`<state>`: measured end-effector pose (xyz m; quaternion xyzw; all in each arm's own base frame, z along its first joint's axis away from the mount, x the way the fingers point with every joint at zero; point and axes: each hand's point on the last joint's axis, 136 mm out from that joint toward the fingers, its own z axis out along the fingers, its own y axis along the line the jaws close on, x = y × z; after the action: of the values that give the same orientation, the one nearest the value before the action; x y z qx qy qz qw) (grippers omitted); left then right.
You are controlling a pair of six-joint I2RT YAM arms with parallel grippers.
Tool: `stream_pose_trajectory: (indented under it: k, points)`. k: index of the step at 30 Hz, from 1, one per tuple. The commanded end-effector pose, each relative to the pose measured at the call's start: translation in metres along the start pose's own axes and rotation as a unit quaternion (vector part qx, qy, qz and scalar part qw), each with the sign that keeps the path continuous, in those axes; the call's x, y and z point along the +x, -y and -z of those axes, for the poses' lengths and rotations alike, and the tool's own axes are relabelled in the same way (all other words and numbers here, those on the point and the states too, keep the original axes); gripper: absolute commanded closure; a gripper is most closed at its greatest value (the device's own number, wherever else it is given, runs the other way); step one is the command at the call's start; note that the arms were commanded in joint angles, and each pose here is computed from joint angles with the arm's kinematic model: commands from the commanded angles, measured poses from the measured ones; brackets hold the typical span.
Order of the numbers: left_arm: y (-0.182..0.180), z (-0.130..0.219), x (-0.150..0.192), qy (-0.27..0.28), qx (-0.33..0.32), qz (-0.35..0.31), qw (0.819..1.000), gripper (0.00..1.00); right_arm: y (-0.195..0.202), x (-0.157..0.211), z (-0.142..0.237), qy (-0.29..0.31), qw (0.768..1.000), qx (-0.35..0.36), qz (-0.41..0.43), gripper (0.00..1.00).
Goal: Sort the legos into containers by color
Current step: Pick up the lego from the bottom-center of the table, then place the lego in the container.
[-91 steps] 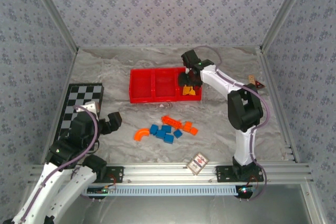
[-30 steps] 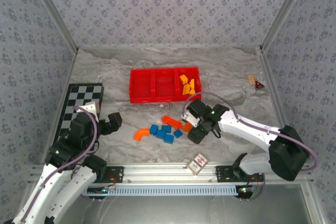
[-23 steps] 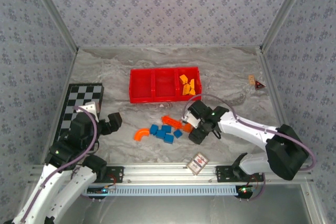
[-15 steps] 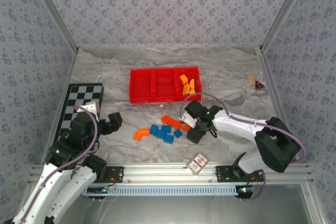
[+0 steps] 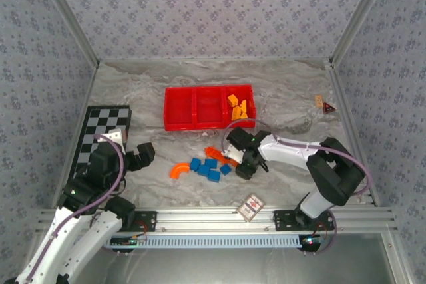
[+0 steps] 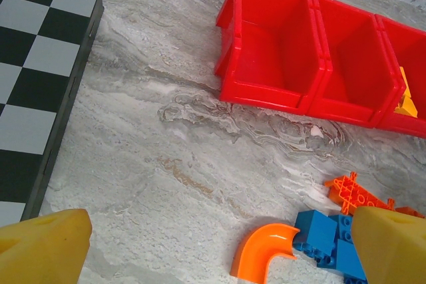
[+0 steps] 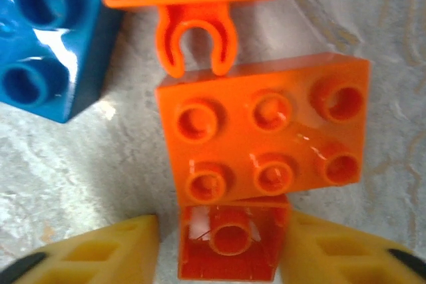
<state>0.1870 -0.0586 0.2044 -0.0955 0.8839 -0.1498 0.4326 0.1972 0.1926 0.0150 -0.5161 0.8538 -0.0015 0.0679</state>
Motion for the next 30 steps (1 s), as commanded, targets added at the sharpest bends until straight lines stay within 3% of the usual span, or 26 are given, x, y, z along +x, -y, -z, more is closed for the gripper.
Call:
stream_pose_trajectory:
  k: [1, 6, 10, 20, 26, 30]
  points:
    - [0.002, 0.0, -0.002, 0.006, 0.004, -0.003, 1.0, 0.0, 0.019, -0.001, -0.012, -0.021, 0.998, 0.057, 0.004, 0.64]
    - [0.001, 0.001, -0.002, 0.006, 0.002, -0.002, 1.0, 0.0, 0.022, 0.013, -0.002, -0.062, 0.994, 0.085, 0.026, 0.82]
    - [0.0, 0.0, -0.002, 0.007, 0.0, -0.002, 1.0, 0.0, 0.029, 0.011, 0.024, -0.043, 0.993, 0.105, 0.025, 0.87]
    - [0.001, 0.0, -0.002, 0.007, 0.0, -0.002, 1.0, 0.0, 0.049, -0.03, 0.114, 0.13, 0.981, 0.137, -0.035, 0.9]
    - [0.001, -0.001, -0.001, 0.005, 0.001, -0.003, 1.0, 0.0, 0.09, -0.095, 0.189, 0.286, 0.942, 0.145, -0.096, 0.87]
    - [0.001, -0.001, -0.002, 0.006, 0.001, -0.004, 1.0, 0.0, 0.117, -0.142, 0.221, 0.34, 0.923, 0.14, -0.115, 0.87]
